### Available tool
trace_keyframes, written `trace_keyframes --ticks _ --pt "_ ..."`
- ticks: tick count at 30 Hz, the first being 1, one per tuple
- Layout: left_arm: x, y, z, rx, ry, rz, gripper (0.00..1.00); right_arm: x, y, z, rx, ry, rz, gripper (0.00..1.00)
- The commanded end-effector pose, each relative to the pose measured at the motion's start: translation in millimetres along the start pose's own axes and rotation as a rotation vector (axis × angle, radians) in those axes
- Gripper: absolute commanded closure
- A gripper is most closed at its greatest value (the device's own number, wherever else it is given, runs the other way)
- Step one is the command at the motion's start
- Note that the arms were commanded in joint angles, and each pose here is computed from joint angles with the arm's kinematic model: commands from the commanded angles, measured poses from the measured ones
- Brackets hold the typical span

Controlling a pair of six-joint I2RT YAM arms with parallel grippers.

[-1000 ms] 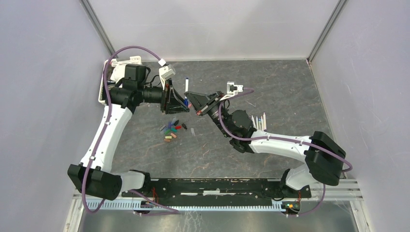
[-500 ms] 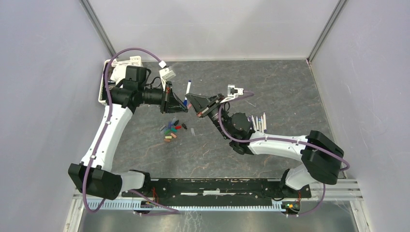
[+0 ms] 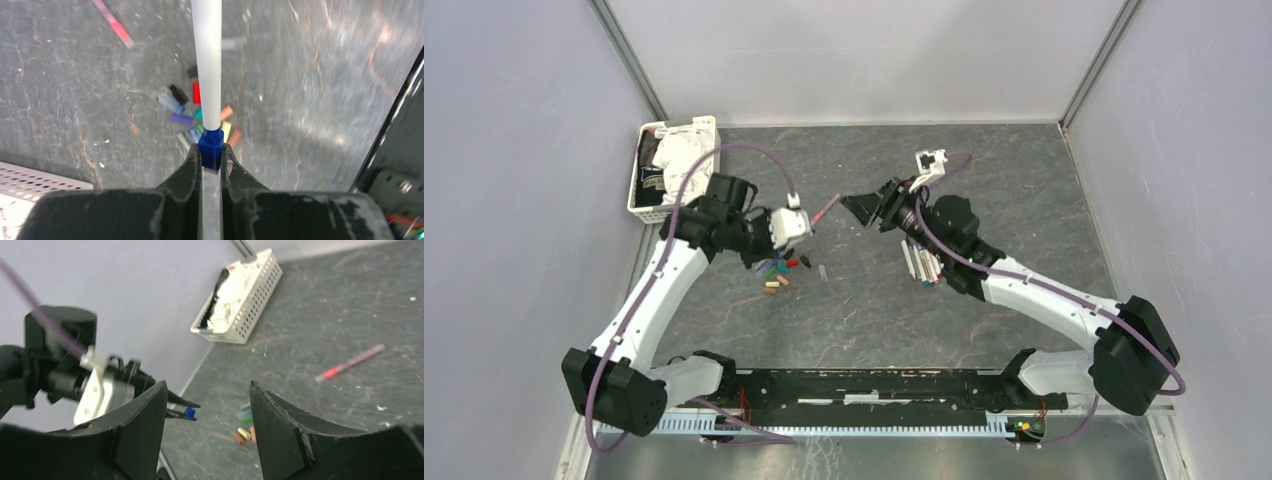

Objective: Open the pen caps
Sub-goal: Pick up the pen from the center of the board.

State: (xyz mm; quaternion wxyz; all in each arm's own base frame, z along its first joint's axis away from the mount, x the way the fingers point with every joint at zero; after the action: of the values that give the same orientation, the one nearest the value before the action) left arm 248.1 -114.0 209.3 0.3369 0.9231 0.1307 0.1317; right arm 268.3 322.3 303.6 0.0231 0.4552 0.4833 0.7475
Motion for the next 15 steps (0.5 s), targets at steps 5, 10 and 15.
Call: trace_keyframes --ticks 5,10,15 --pt "-20.4 -19.2 -12.5 0.202 0.039 0.536 0.98 7.0 -66.5 2.2 0.577 0.145 0.040 0.34" --pt "-27.9 -19.8 -8.8 0.264 0.032 0.649 0.98 10.1 -95.4 -0.6 0.676 0.200 0.128 0.38" --pt "-28.1 -22.0 -5.7 0.325 0.031 0.733 0.98 29.8 -118.8 -2.2 0.790 0.312 0.189 0.41"
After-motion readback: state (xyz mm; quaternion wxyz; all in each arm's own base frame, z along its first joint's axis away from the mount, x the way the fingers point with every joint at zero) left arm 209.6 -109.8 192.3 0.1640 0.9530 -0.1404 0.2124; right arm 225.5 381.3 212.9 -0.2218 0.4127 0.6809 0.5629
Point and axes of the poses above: each gripper's point midway between its finger pads, its own z axis out along the fingers, its own x axis along the line the jaws close on, y = z × x, the point moved 2 cm from there along -z, back along the fingers, and after that the axes turned 1 degree about -z, right-handed, at the moved point
